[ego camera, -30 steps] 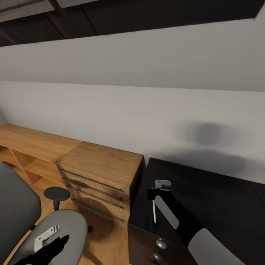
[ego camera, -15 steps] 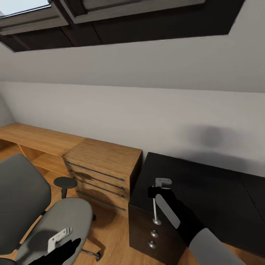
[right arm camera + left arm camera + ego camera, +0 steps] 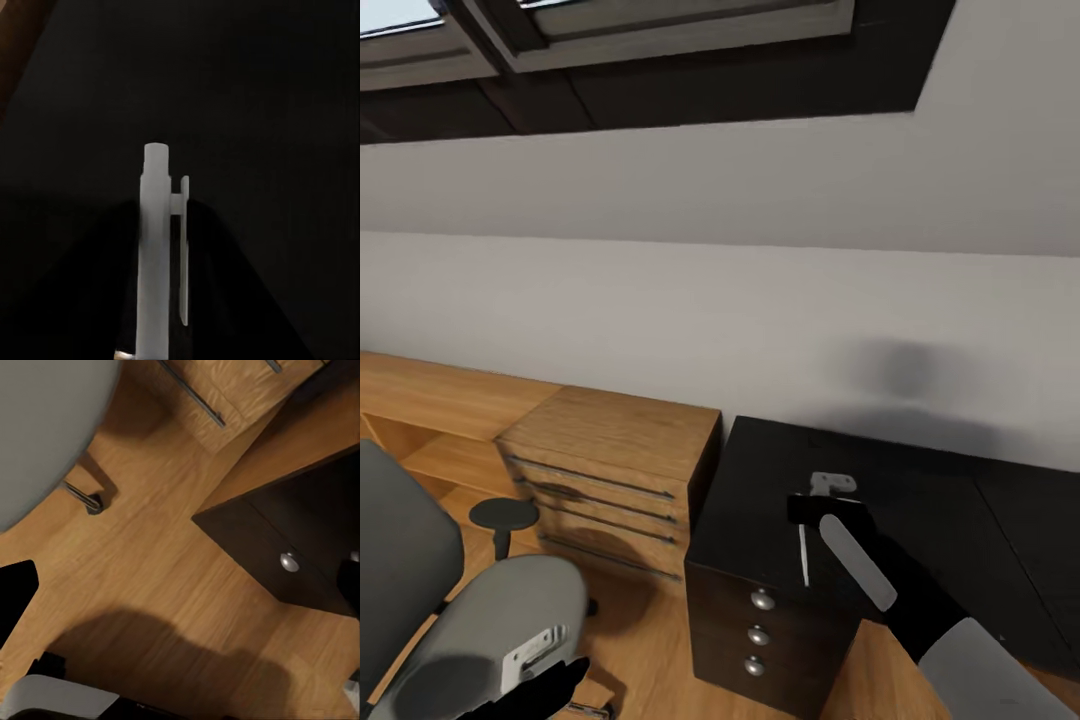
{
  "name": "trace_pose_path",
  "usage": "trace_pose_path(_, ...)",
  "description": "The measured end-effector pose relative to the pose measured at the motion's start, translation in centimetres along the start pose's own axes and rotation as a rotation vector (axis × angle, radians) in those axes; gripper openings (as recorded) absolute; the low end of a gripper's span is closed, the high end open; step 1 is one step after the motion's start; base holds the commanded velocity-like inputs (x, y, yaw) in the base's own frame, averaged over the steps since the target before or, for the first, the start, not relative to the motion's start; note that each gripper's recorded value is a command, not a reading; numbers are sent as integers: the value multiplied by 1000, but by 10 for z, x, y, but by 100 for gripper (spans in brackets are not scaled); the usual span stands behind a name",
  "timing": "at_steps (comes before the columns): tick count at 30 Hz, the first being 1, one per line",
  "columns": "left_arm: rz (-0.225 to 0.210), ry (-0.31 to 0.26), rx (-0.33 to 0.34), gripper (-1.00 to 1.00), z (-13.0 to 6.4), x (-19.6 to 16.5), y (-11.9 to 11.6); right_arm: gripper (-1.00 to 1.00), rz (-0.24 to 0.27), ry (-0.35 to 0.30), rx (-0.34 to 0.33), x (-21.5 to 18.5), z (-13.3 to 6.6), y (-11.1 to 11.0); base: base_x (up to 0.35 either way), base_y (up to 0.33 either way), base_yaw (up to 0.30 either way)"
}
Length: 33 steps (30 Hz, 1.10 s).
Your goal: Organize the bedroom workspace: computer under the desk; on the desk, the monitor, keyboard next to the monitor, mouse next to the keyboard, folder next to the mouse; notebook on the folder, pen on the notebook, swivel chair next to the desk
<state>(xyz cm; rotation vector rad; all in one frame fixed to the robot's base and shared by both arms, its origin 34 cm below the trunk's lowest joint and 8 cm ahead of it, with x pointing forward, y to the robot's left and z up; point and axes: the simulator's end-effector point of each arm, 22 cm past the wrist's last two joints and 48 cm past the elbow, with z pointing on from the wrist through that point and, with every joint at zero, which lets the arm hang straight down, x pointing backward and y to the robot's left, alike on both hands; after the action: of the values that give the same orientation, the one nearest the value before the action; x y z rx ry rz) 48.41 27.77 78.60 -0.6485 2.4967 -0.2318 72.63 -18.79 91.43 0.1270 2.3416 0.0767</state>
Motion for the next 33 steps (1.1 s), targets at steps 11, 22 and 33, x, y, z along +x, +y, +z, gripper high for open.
trace_pose_path(11, 26, 60, -18, 100, 11, 34, 3, -100, 40, -4, 82, -7, -3, -34, 0, 0, -102)
trace_pose_path(22, 46, 55, -33, 100, 18, 48, 5, -100, 41, -13, 94, -12, -6, -43, 0, 0, -194)
trace_pose_path(33, 175, -106, -143, 100, 33, 50, 40, -100, 62, -15, 85, -17, -11, -42, 0, 0, -248)
